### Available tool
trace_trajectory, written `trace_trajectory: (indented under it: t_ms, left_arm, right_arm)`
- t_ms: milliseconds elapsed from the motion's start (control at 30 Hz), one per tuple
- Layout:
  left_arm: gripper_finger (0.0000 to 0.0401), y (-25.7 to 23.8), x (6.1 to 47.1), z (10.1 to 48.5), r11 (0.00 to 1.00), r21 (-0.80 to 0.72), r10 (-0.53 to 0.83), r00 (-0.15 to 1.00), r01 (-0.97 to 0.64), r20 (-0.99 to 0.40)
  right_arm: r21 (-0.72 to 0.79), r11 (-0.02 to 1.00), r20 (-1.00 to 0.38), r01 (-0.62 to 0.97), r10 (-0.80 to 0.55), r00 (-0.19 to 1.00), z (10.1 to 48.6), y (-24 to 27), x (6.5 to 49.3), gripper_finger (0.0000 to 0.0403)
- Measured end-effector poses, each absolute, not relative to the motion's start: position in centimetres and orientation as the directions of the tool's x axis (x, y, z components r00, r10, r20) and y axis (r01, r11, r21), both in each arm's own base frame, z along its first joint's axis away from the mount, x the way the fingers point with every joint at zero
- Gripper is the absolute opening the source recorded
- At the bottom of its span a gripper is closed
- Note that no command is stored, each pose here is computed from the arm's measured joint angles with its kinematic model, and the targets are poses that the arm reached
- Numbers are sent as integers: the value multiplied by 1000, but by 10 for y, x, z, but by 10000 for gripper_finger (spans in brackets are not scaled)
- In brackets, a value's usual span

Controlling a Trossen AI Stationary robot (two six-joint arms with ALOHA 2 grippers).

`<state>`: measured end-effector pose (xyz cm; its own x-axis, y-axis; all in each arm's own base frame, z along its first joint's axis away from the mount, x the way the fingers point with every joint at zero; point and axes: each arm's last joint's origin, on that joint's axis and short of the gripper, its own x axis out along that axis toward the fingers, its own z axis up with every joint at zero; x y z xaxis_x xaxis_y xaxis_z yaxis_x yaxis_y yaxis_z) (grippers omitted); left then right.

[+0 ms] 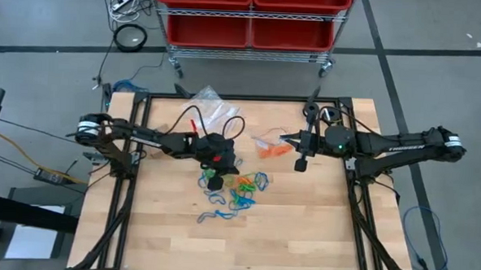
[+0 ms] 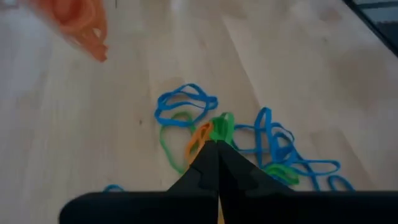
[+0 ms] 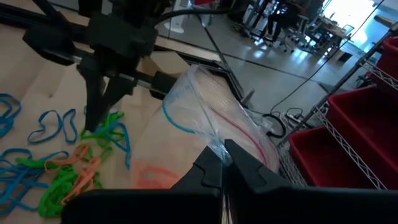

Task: Sort rubber bands
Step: Put the orange rubber band into the transparent zip bag

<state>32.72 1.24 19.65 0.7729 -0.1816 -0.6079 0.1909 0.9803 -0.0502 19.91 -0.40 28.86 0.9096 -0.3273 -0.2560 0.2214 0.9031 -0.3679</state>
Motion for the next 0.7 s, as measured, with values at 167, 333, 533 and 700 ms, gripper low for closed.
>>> trace_trajectory:
  t_ms: [167,333,533,700]
  left_arm:
    - [38,12,328,175,982,-103,-187,703,161,-686]
    - [109,14,335,150,980,-125,-195,663,153,-723]
    - [169,24,341,123,980,-162,-197,630,113,-751]
    - [177,30,346,119,980,-172,-196,667,102,-719]
  right_arm:
    - [-366,904,-254,221,-326,911,289,-4,199,0]
    - [-364,904,-252,222,-326,911,289,-4,199,0]
    - [-364,905,-254,221,-325,911,289,-4,199,0]
    - [-363,907,-255,216,-319,913,289,-3,199,0]
